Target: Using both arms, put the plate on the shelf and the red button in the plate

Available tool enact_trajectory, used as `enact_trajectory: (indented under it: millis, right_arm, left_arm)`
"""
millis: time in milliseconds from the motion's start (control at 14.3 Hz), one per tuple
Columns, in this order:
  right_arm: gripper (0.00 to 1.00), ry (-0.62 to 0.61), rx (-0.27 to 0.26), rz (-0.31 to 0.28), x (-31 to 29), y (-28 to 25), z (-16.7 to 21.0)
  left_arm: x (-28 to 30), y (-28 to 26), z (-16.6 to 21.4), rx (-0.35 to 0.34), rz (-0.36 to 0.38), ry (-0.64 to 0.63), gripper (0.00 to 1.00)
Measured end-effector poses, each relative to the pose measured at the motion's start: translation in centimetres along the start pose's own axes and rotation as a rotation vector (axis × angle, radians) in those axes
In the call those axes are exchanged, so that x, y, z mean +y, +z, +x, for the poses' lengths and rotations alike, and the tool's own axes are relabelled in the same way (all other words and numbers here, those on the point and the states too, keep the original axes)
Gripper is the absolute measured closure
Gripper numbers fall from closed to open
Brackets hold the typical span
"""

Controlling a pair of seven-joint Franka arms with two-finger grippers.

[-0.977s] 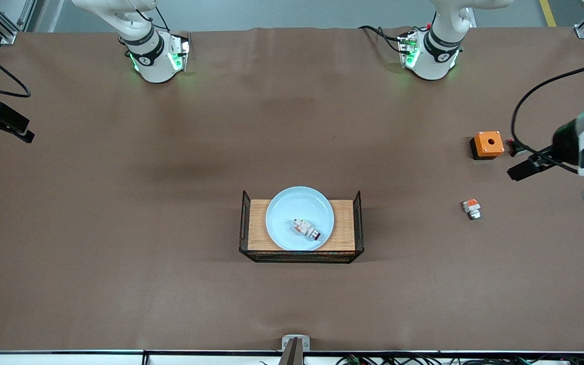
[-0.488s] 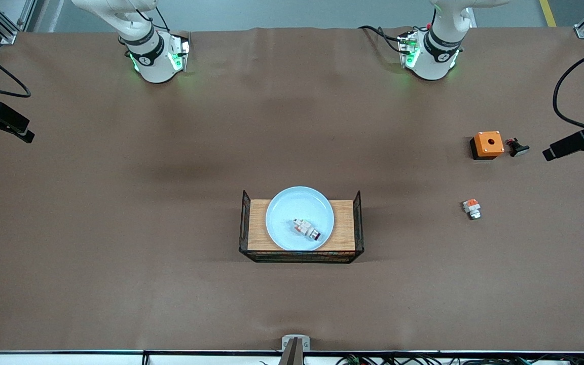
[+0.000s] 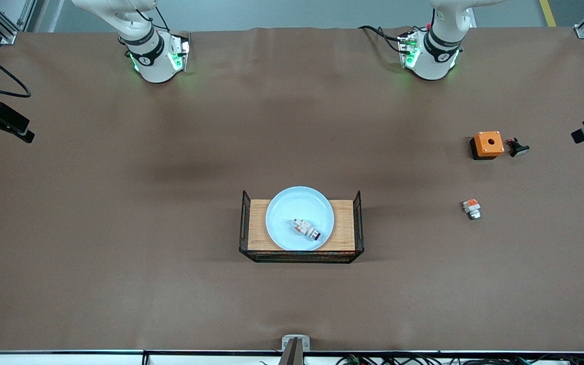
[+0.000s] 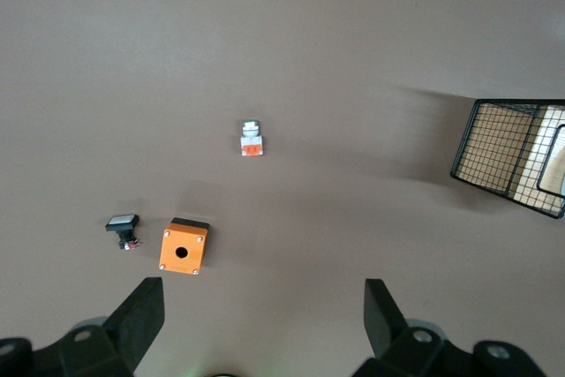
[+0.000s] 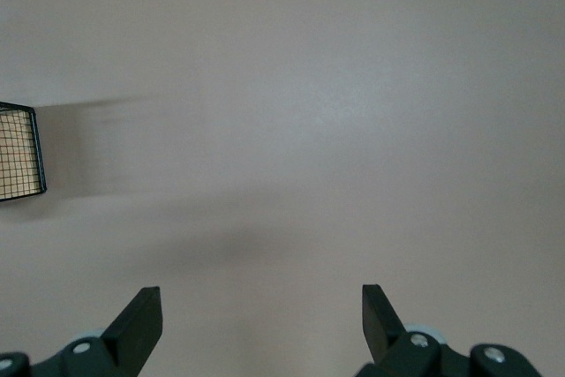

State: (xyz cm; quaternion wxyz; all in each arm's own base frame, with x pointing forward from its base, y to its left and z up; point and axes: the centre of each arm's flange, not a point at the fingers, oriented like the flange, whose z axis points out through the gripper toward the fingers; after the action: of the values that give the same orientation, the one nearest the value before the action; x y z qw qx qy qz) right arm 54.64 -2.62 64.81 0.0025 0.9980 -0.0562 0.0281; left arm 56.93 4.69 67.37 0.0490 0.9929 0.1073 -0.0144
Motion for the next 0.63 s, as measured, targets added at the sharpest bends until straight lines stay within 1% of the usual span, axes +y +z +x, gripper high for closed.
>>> enact_trajectory:
  millis: [209, 419, 628]
  right_arm:
    - [0.00, 0.000, 0.000, 0.000, 0.0, 0.0, 0.0]
    - [0.00, 0.000, 0.000, 0.000, 0.0, 0.0, 0.0]
    - [0.00, 0.000, 0.004, 0.000, 0.0, 0.0, 0.0]
  left_arm:
    - [0.9, -0.3, -1.5, 0.009, 0.004, 0.017, 0.00]
    - [2.7, -0.2, -3.7, 0.022, 0.040, 0.053, 0.00]
    - [3.4, -0.4, -5.2, 0.026, 0.049, 0.069, 0.00]
